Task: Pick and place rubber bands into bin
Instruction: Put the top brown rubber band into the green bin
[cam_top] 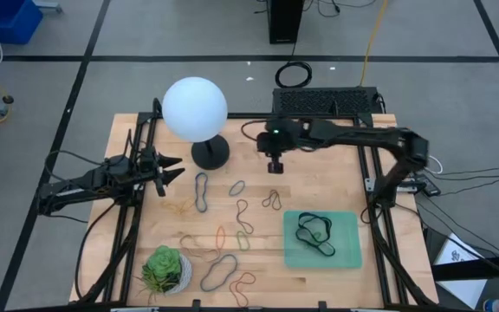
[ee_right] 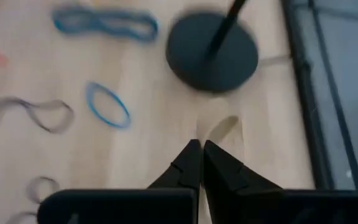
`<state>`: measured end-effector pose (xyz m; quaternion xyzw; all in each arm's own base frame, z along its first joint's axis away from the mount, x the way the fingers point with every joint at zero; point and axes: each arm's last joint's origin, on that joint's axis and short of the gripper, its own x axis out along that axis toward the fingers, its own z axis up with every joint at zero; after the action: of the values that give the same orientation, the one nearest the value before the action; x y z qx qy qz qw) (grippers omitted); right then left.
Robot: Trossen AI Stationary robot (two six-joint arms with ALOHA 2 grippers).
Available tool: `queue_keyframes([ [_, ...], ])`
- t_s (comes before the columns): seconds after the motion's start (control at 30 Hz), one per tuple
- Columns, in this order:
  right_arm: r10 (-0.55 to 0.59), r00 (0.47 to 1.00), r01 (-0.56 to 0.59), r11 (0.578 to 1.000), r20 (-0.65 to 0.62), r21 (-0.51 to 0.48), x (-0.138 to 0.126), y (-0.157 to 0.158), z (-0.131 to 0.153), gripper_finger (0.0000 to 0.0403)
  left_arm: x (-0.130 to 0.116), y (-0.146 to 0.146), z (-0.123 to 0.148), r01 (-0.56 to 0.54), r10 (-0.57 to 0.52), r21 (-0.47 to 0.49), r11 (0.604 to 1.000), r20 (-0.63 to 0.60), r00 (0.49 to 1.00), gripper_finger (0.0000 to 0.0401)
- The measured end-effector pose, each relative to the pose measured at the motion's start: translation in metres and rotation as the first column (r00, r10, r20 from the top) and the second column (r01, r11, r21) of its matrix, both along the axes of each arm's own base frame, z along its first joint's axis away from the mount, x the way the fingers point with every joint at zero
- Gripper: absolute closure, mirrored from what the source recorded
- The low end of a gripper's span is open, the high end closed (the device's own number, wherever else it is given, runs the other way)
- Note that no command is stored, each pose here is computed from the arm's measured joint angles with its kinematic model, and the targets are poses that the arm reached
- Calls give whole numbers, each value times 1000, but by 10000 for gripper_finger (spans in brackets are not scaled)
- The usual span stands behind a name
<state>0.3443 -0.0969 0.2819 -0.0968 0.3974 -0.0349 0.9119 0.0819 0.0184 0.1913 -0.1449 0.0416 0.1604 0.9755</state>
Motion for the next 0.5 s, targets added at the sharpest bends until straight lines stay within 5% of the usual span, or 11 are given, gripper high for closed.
queue_keyframes([
  [0.2,4,985,-11,999,170,43,-46,39,56,402,0,0,0,0,0,0,1000,3,1000,189],
  [0.5,20,911,-78,989,412,125,-121,81,103,402,0,0,0,0,0,1,1000,4,1000,189],
])
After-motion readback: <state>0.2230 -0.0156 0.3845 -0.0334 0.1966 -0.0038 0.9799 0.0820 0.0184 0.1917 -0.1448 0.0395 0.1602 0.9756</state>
